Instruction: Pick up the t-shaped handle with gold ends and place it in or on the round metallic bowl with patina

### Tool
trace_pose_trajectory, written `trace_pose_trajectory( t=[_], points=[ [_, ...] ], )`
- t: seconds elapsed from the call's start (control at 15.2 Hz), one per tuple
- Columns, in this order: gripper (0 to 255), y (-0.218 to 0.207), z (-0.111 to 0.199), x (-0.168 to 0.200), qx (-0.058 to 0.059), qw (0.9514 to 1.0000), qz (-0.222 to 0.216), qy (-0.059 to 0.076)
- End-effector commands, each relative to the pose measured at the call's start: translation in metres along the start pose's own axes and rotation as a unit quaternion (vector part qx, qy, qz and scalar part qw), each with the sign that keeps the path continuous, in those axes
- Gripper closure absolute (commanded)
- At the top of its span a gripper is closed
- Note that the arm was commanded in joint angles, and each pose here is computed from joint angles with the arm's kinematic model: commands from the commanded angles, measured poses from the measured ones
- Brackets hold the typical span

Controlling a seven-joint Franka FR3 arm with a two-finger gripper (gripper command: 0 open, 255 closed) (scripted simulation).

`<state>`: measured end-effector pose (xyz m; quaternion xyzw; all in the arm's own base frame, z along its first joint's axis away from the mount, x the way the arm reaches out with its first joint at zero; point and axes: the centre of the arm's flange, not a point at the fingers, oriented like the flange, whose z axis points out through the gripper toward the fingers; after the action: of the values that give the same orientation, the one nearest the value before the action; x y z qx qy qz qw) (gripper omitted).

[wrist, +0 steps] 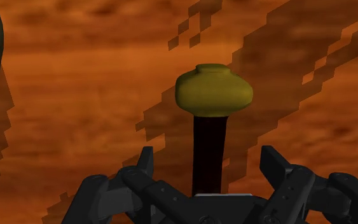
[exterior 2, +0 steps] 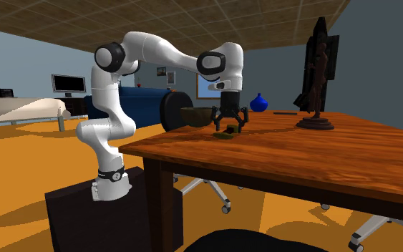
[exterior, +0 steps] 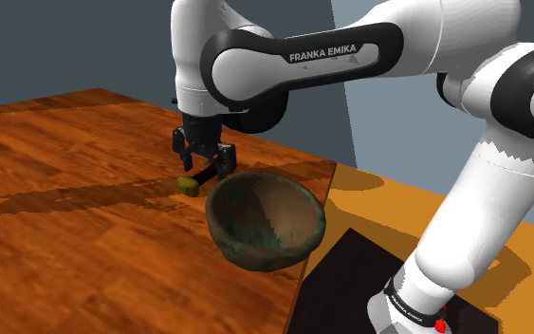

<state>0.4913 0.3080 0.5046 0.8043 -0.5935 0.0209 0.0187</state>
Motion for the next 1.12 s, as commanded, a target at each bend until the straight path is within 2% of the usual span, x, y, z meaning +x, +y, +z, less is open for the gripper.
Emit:
trace_pose_trajectory(
  t=[0.0,0.59,1.06],
  points=[
    [255,0.000,0.000,0.000,0.000,1.0000,0.000,0.000],
    [255,0.000,0.000,0.000,0.000,1.0000,0.000,0.000],
    [255,0.000,-0.037,0.002,0.000,1.0000,0.000,0.000]
  ],
)
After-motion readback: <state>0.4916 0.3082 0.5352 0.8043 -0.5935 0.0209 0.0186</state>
